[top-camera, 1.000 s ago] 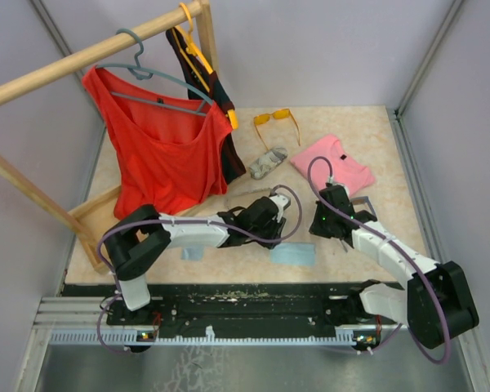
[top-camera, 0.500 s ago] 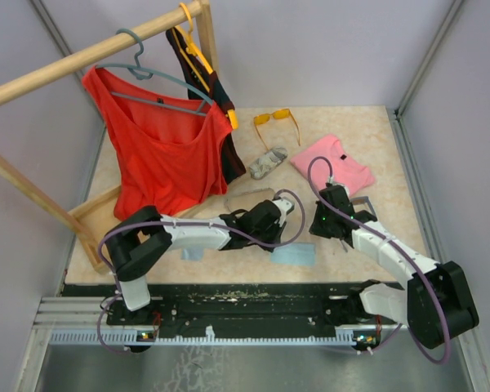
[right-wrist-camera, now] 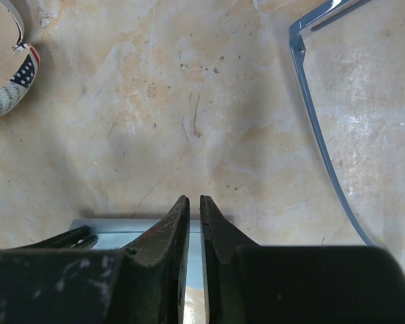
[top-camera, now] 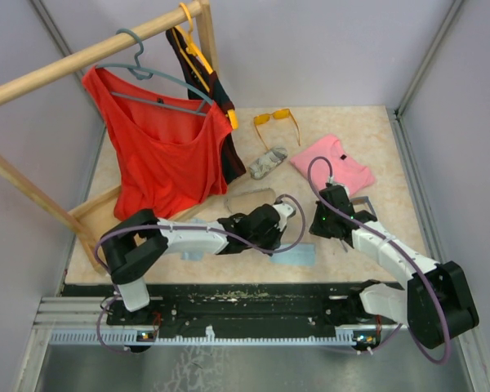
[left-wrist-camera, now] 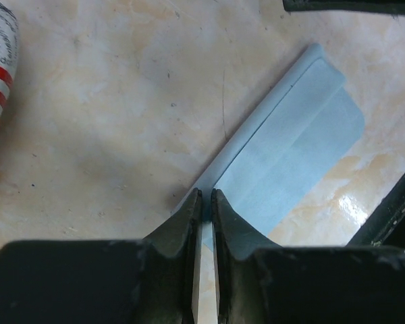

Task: Organize the sunglasses
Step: Fold the glasses cleaning cloth at the center of the board.

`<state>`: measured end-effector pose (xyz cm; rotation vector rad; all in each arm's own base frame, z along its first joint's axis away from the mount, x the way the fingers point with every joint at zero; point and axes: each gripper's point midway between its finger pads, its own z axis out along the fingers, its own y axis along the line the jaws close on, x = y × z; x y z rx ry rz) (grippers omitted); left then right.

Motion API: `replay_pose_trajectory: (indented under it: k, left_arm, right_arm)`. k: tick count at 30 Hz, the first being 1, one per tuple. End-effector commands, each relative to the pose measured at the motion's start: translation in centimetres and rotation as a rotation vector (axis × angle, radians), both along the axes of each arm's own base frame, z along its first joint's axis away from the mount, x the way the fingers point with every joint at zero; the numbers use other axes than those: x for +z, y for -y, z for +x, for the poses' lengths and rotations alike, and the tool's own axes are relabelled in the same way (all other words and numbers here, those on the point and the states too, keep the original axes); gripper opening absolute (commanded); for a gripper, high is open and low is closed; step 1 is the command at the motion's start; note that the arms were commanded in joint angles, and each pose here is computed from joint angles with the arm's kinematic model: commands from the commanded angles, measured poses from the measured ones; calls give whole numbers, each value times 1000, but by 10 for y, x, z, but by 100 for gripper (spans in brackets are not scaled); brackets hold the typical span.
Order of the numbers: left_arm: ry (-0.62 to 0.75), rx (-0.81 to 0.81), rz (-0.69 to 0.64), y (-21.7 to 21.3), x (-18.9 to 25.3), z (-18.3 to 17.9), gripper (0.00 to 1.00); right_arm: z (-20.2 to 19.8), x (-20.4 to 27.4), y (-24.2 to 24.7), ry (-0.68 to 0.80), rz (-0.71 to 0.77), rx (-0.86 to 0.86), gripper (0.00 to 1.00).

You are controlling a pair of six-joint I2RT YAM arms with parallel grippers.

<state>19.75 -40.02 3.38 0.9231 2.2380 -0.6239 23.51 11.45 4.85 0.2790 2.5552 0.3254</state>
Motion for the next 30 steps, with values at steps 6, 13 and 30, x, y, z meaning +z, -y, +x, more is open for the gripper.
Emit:
replay_pose_trajectory:
  k: [6,13,30]
  left_arm:
    - [67,-103,-72,5,21,-15,15]
    - [62,-143,-81,5,18,-23,18]
    - [58,-237,-107,8,20,-43,18]
  right_arm:
    - [6,10,-4,41,19,1,12]
    - [4,9,-3,34,18,2,12]
    - [3,11,-3,39,21,2,12]
